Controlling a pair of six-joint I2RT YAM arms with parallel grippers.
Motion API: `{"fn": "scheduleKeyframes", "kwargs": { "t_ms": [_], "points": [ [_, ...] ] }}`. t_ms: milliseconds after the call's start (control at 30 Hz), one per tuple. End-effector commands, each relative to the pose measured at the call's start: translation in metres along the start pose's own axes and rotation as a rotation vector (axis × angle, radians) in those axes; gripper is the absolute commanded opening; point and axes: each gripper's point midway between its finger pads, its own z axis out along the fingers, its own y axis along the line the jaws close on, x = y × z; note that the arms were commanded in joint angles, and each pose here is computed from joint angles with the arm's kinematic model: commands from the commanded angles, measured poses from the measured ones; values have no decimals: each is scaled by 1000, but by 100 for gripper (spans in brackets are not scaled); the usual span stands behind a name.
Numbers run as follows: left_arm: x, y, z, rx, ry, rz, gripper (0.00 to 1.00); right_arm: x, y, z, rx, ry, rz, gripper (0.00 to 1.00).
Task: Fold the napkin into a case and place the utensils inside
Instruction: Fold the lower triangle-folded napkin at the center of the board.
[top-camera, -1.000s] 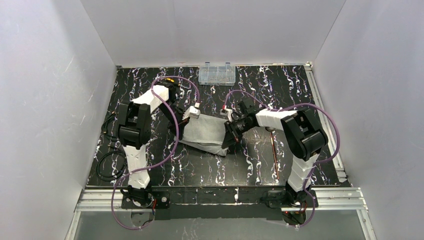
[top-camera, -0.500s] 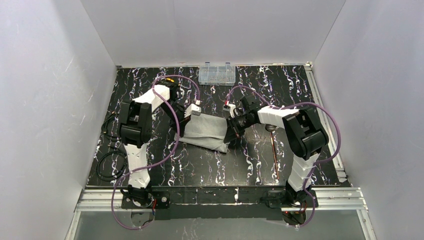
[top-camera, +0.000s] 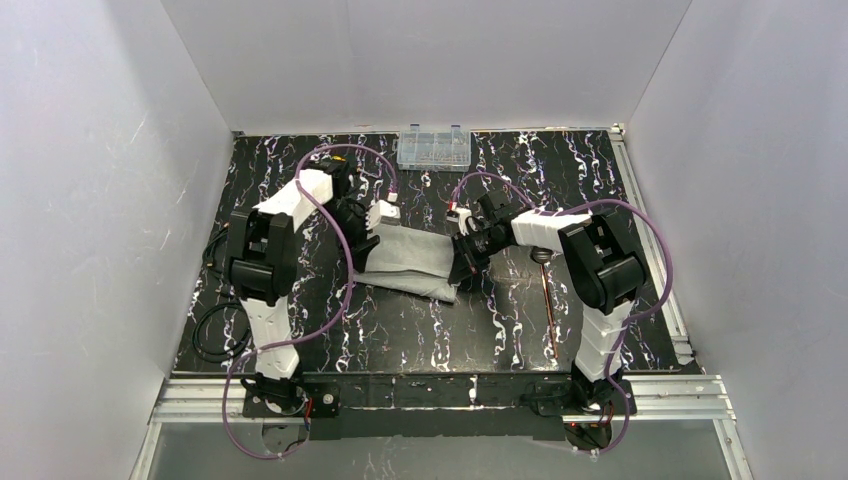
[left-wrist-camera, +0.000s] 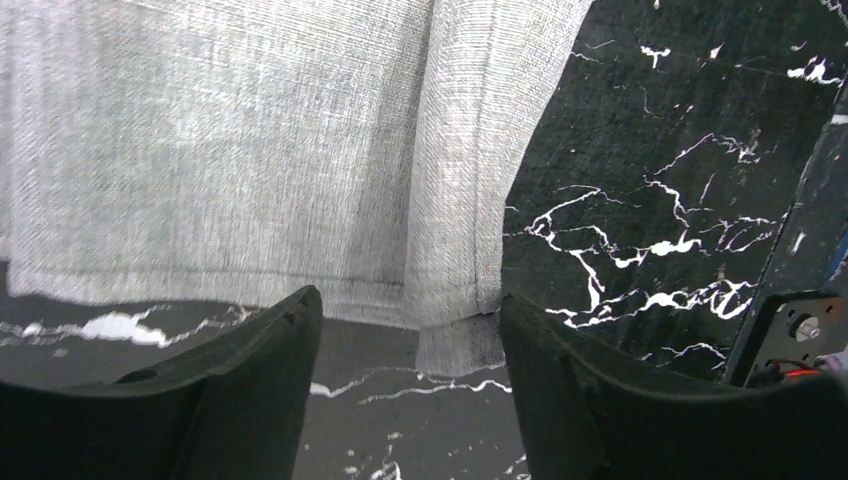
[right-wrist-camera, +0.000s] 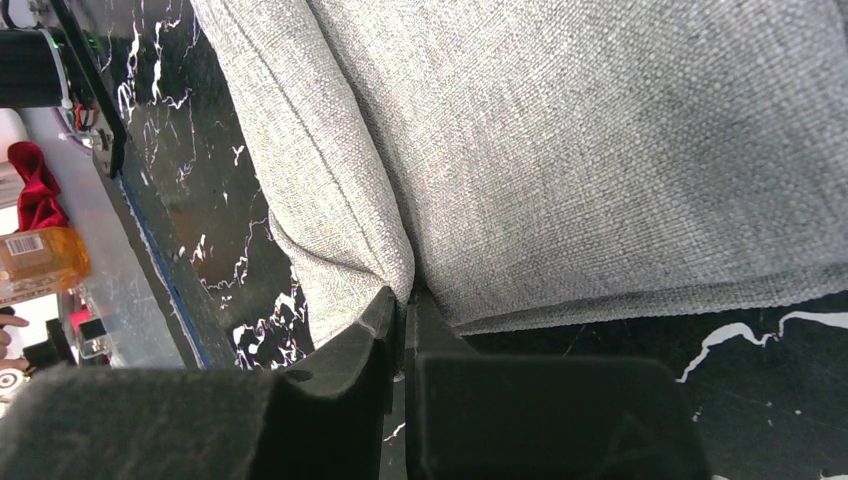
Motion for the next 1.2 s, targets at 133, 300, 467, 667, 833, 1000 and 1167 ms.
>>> {"fn": "scheduleKeyframes", "kwargs": {
  "t_ms": [133, 300, 467, 667, 833, 1000, 1167],
  "points": [
    [-27, -15, -56, -85, -46, 15, 83, -17, 4, -9, 31, -42, -31, 1],
    [-31, -22, -44, -71, -55, -16, 82, -17, 3, -11, 47, -41, -24, 1],
    [-40, 6, -42, -233, -96, 3, 83, -24, 9, -16, 46, -54, -36, 1],
    [-58, 12, -41, -266, -120, 57, 84, -33, 15, -19, 37, -53, -2, 4],
    [-46, 7, -15, -211, -59, 82, 78, -37, 17, -20, 36, -55, 8, 6],
    [-50, 6, -7, -220, -92, 95, 77, -40, 16, -21, 54, -60, 9, 5],
    [-53, 1, -6, -233, -95, 131, 77, -29, 4, -15, 100, -23, 25, 5]
  ]
}}
